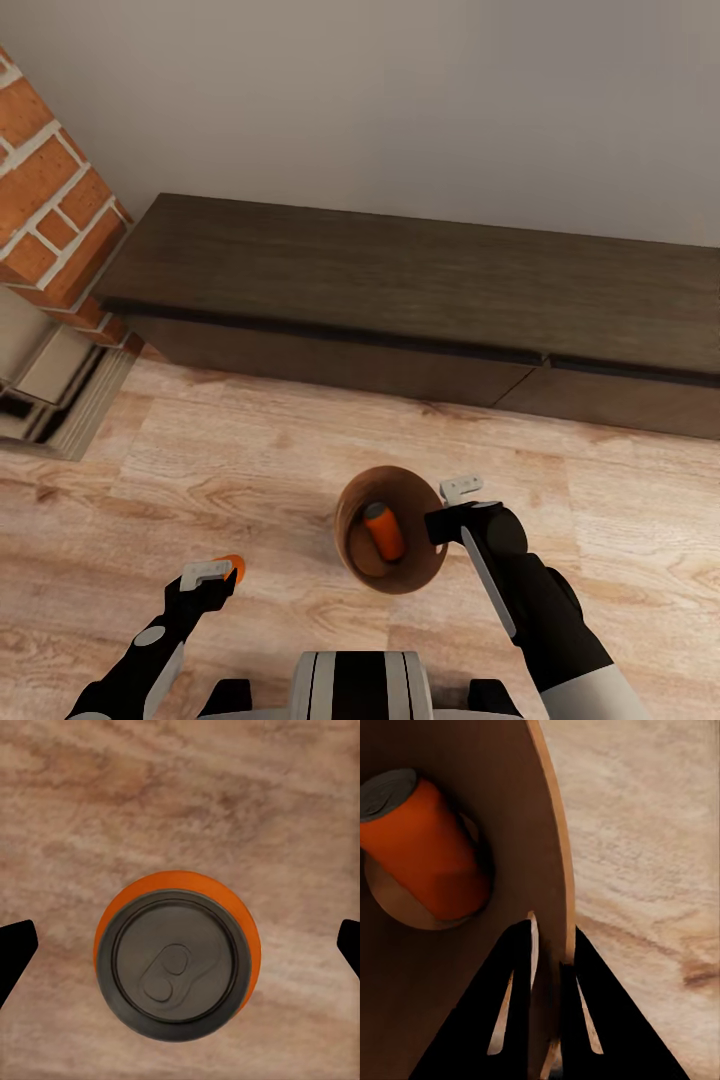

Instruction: Put the three can of soda from the living room inside the tash can in the kitchen.

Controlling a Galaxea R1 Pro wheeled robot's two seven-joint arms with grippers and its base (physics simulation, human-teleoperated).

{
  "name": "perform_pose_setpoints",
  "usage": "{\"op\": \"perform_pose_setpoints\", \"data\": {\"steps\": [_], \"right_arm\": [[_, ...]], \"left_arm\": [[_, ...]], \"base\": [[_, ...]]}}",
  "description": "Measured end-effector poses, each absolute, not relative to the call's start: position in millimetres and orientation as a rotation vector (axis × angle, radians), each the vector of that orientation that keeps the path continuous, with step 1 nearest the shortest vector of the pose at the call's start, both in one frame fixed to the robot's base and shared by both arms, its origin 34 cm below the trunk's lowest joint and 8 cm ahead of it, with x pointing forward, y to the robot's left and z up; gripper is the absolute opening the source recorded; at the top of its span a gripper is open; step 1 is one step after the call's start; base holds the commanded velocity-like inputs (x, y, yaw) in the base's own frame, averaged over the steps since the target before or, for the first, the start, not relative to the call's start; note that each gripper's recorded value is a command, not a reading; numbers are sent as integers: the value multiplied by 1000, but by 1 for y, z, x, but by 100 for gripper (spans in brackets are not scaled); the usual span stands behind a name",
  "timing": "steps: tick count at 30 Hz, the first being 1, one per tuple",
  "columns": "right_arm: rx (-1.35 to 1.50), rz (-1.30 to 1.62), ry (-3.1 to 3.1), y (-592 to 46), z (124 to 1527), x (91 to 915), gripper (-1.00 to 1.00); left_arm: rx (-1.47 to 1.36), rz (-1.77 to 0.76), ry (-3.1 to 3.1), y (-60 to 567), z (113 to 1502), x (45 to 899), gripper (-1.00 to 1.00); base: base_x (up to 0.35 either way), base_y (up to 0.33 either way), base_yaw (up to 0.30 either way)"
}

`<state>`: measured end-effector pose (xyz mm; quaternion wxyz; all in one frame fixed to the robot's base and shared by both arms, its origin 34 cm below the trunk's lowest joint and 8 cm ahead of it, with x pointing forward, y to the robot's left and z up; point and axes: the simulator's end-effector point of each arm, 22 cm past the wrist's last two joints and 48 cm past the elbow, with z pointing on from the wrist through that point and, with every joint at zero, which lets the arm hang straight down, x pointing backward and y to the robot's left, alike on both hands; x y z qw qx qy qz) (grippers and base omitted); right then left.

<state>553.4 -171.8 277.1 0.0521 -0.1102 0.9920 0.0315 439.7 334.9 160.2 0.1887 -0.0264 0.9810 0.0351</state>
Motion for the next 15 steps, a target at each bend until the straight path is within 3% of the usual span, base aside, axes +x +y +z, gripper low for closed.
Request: {"op": "perform_pose_setpoints", "data": {"steps": [15], "right_arm": [[-330, 277, 2920, -151, 305, 580, -100]], "left_arm": [[-74, 99, 2759, 335, 160, 440, 100]], "base": [[0, 0, 0]]}}
